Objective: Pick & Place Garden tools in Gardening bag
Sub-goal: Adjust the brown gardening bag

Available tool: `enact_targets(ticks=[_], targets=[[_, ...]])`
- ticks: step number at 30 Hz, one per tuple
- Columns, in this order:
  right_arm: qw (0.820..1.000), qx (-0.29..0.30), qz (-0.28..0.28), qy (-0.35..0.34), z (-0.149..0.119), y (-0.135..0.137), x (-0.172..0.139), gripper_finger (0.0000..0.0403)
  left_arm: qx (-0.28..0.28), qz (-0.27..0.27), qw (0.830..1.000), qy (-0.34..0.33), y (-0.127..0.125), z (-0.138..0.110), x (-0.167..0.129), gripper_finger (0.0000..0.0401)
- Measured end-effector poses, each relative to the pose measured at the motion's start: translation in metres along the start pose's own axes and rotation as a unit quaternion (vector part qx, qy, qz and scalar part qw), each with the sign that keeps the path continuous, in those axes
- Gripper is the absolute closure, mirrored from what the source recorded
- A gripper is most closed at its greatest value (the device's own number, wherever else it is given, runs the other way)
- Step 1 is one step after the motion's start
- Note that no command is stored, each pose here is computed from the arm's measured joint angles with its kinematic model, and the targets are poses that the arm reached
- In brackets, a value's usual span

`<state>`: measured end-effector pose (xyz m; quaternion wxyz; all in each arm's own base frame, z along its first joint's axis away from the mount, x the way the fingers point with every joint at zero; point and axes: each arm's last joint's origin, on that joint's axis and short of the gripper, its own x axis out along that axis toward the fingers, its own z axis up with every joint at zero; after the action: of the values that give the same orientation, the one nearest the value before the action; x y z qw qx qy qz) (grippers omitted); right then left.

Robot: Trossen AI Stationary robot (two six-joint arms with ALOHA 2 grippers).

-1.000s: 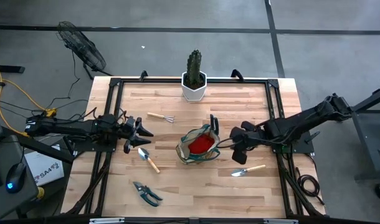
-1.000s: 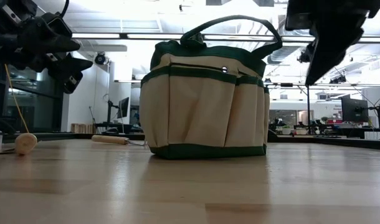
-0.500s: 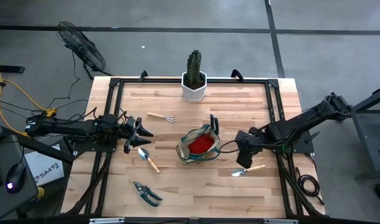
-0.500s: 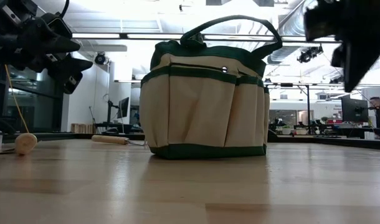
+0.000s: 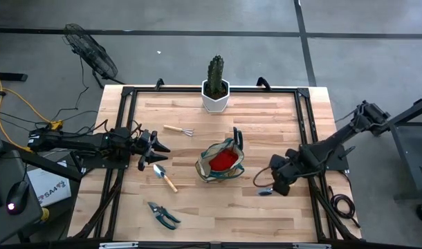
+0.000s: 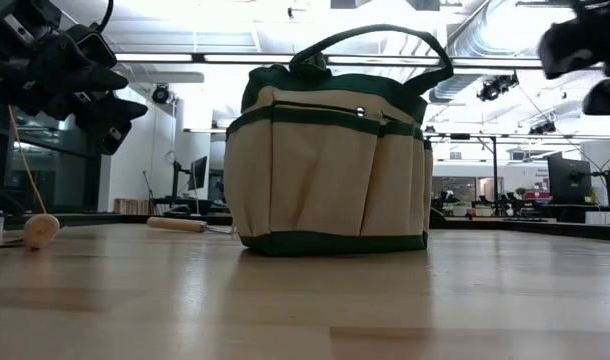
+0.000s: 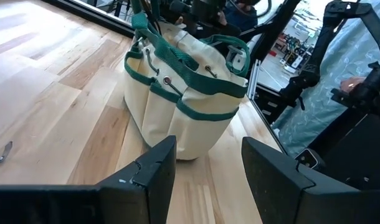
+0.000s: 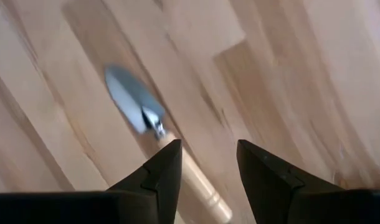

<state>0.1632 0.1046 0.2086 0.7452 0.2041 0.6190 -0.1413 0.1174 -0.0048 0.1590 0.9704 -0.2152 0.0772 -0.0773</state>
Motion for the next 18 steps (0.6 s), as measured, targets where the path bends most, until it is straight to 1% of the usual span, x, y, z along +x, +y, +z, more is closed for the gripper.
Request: enact_targets(ticks=[4,8,11,15,18], targets=[[0.999,-0.03,-0.011,0.013,-0.014,0.0,0.007,0.0256,-0.002,0.003,1.0,0.01,0.001,-0.002,0.0,0.0221],[0.999,-0.035,-0.016,0.02,-0.025,0.0,0.012,0.0256,-0.002,0.004,1.0,0.01,0.001,-0.002,0.0,0.0221],[0.999,-0.042,-0.004,0.016,-0.029,0.003,0.015,0.0256,-0.002,0.004,1.0,0.01,0.001,-0.002,0.0,0.0221],[0.997,-0.071,0.022,0.003,-0.03,0.006,0.021,0.0256,-0.002,0.004,1.0,0.01,0.001,-0.002,0.0,0.0221],[0.996,-0.083,0.018,0.005,-0.03,0.008,0.028,0.0256,-0.002,0.004,1.0,0.01,0.001,-0.002,0.0,0.0221]])
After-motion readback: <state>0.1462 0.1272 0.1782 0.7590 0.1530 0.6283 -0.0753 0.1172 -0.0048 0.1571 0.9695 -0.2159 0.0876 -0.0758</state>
